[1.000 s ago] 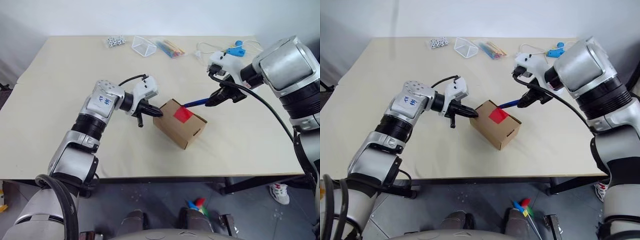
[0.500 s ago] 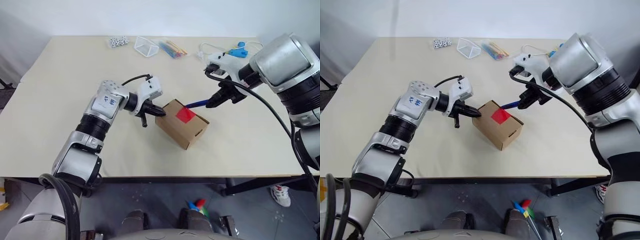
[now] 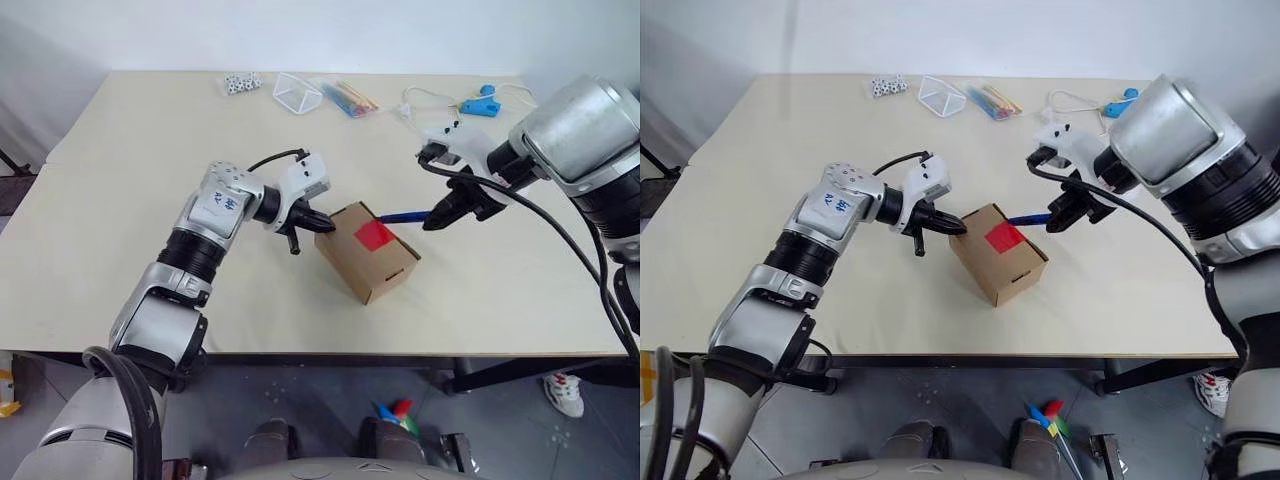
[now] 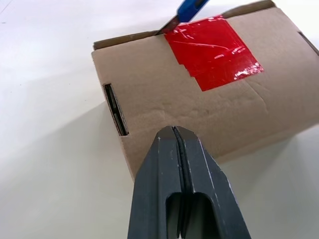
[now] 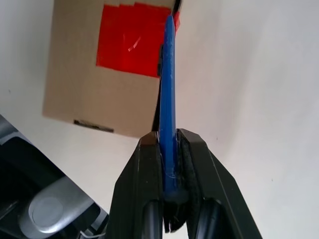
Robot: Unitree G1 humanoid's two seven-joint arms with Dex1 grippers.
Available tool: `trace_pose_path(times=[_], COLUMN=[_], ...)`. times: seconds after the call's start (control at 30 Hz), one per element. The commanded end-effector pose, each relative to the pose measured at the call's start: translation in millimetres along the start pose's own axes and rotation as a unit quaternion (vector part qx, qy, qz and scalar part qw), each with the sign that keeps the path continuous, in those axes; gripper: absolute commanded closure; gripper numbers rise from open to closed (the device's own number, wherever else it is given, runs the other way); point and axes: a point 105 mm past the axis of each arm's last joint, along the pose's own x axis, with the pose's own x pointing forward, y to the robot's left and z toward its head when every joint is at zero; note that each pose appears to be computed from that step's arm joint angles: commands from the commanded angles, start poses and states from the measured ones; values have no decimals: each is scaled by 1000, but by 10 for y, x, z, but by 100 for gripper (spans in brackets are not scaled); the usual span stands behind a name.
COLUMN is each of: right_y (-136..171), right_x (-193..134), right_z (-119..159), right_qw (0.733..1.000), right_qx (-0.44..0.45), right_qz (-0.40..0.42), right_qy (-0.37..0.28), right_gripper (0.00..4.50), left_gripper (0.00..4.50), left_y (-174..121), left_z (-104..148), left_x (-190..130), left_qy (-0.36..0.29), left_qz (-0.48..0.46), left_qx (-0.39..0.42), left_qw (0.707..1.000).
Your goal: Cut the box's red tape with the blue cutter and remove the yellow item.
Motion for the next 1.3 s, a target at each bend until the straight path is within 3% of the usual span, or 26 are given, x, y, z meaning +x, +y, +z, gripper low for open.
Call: trace_pose_path(times=[0.03,0.23,1.3], right_y=[89,139,347], right_x=[50,114,-1], right_z=[30,164,-87], right_qw=[1000,999,995], right_qx=[-6,22,9], right_qz=[25,29,88], right_qy=[3,-4,54], right_gripper=[433,433,433], left_gripper=[450,450,450], left_y=[-29,-97,-51], left_z=[-374,-347,-360], left_x=[142,227,450], left_qy=[62,66,86], left_qz=[11,-3,39], left_qx=[-36,-25,-24], left_qw=[997,997,995])
